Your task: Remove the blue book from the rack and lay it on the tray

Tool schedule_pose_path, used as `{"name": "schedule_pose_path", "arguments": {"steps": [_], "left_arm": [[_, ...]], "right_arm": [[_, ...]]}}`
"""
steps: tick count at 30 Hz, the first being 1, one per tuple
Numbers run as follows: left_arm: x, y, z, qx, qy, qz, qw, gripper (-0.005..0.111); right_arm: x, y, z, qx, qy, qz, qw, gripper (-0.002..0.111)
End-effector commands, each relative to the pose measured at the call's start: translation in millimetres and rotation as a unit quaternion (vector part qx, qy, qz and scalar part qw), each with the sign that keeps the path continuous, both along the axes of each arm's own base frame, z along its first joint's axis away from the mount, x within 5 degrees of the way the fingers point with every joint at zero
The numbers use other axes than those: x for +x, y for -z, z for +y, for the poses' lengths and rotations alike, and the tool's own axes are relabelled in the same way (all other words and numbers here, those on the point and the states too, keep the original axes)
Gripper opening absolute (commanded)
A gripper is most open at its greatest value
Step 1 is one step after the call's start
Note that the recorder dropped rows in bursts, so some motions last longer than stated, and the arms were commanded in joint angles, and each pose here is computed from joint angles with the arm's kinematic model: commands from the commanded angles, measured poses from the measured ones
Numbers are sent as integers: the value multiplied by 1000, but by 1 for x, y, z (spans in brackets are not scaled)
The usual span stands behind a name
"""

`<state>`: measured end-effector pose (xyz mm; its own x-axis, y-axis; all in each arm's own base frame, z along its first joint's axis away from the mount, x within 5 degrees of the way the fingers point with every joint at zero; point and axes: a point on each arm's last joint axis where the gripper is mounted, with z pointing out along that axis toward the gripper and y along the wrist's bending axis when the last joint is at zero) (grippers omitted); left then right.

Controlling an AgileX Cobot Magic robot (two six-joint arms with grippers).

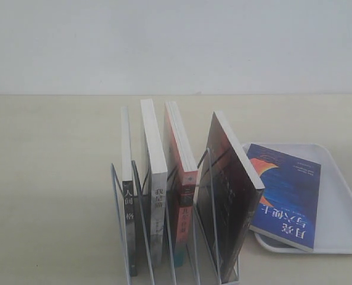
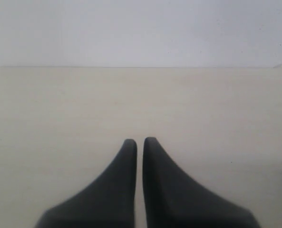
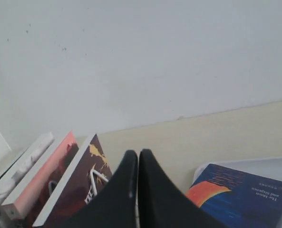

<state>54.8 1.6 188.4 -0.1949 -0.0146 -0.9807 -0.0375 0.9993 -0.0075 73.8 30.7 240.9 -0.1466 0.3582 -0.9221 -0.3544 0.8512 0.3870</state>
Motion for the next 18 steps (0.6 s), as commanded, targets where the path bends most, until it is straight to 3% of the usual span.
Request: {"name": "schedule_pose_path", "arguments": {"steps": [1,5,18], "left_arm": [[0,0,0,0,0,-3,1000,4],[0,0,0,0,0,-3,1000,4],[0,0,0,0,0,-3,1000,4]], "right_arm": [[-10,18,-8,33,29,-29,999,0],[-19,22,-14,36,52,-62,996,0],[-18,46,-29,-54,167,50,983,0]]}}
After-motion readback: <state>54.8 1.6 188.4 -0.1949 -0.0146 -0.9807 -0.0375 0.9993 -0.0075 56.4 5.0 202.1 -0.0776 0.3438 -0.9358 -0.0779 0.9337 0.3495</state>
